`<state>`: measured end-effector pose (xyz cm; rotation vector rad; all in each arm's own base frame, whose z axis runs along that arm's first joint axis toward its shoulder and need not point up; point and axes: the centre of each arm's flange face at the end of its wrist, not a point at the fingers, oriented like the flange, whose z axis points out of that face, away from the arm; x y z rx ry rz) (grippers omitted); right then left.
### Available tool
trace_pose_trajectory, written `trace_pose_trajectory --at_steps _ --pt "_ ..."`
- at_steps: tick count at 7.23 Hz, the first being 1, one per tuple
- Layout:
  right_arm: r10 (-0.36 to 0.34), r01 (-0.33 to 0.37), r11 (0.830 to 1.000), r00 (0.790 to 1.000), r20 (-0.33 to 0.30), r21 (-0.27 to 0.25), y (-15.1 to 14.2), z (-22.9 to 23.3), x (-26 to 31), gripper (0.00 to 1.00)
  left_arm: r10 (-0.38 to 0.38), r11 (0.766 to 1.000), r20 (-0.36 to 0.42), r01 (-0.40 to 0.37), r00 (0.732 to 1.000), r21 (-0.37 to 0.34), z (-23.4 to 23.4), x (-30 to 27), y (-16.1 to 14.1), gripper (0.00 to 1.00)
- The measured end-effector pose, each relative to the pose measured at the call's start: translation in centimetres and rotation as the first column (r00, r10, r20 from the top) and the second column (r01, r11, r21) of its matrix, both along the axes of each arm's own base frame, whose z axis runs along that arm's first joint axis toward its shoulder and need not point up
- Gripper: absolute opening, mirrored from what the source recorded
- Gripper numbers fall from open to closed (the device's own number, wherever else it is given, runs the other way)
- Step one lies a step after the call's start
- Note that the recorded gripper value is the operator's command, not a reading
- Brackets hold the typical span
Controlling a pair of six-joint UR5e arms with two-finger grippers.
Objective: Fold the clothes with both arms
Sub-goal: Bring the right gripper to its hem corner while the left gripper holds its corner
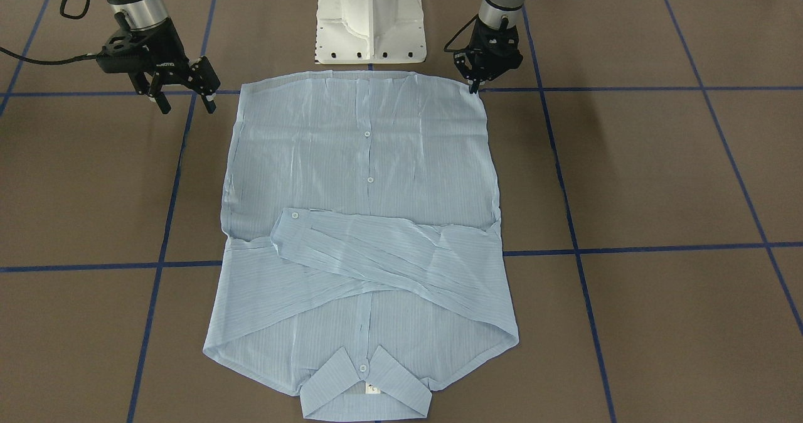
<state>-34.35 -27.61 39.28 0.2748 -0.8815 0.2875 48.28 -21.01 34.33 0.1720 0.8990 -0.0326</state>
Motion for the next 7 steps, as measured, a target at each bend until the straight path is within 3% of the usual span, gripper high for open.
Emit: trace_pose_trajectory --at_steps 1,3,5,7 --pt "0.020 -0.019 1.000 1.000 0.005 -0.018 1.4 0.3 -1.0 0.99 -0.003 1.000 -0.009 0.003 1.000 0.002 -0.4 -0.2 -0.1 0.00" --pt "0.050 -0.050 0.999 0.999 0.007 -0.020 5.0 0.8 -3.2 0.81 -0.014 1.000 -0.014 0.014 1.000 0.007 -0.7 -0.4 -0.5 0.00" --pt "0.050 -0.050 0.999 0.999 0.002 0.003 7.6 1.1 -4.7 0.74 -0.034 0.999 -0.015 0.034 0.999 0.023 -0.8 -0.5 -0.8 0.00" --pt "0.038 -0.038 0.999 0.999 -0.016 0.029 9.2 1.6 -6.1 0.59 -0.038 0.999 -0.014 0.039 0.999 0.030 -0.8 -0.5 -0.7 0.00"
